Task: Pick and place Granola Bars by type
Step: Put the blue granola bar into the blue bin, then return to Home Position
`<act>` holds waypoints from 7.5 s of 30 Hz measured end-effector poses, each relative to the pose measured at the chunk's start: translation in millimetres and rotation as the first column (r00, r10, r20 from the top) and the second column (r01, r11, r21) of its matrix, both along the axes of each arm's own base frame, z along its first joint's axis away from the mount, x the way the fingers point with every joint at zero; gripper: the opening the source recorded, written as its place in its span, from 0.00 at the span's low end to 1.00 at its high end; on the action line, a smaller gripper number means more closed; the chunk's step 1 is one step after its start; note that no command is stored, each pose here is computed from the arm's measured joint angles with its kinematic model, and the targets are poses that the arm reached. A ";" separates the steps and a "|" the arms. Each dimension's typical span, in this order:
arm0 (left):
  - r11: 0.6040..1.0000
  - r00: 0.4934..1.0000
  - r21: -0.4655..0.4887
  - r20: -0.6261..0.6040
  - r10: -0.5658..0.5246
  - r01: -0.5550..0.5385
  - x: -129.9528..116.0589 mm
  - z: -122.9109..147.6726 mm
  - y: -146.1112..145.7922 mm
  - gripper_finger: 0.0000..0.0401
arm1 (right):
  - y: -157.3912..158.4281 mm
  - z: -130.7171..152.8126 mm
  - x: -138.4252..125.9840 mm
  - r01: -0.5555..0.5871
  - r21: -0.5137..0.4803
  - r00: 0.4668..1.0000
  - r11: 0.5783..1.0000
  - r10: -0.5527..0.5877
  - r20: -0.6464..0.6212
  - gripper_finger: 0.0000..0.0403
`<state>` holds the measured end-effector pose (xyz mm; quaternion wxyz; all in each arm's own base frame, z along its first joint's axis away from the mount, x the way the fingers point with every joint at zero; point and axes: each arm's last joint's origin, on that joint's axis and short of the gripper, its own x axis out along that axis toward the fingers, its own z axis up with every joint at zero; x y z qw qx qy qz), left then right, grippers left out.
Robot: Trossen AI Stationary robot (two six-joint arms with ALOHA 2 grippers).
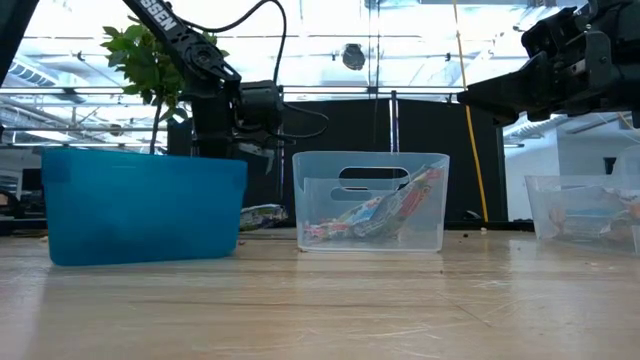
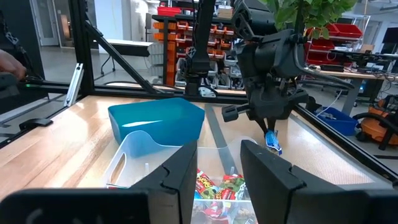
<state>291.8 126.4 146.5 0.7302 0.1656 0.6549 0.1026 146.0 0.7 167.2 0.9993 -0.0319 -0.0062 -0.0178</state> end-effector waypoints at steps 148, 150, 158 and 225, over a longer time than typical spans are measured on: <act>0.931 0.361 -0.298 0.909 0.209 0.212 -179.7 -2.0 -117.3 0.33 | -0.6 6.0 -35.1 0.005 0.019 1.000 1.000 -0.005 -0.002 0.28; 0.933 0.359 -0.301 0.908 0.217 0.196 -180.0 -2.3 -114.9 0.33 | -0.9 5.8 -37.8 0.014 0.026 1.000 1.000 -0.014 -0.001 0.28; 0.936 0.353 -0.308 0.906 0.234 0.169 -180.6 -2.5 -110.4 0.33 | -6.0 5.8 -47.8 0.184 0.053 0.982 0.982 -0.185 0.025 0.28; 0.965 0.311 -0.206 0.939 0.148 0.164 -179.4 2.3 -108.9 0.33 | -7.3 8.8 -49.4 0.213 0.193 0.971 0.958 -0.230 0.068 0.28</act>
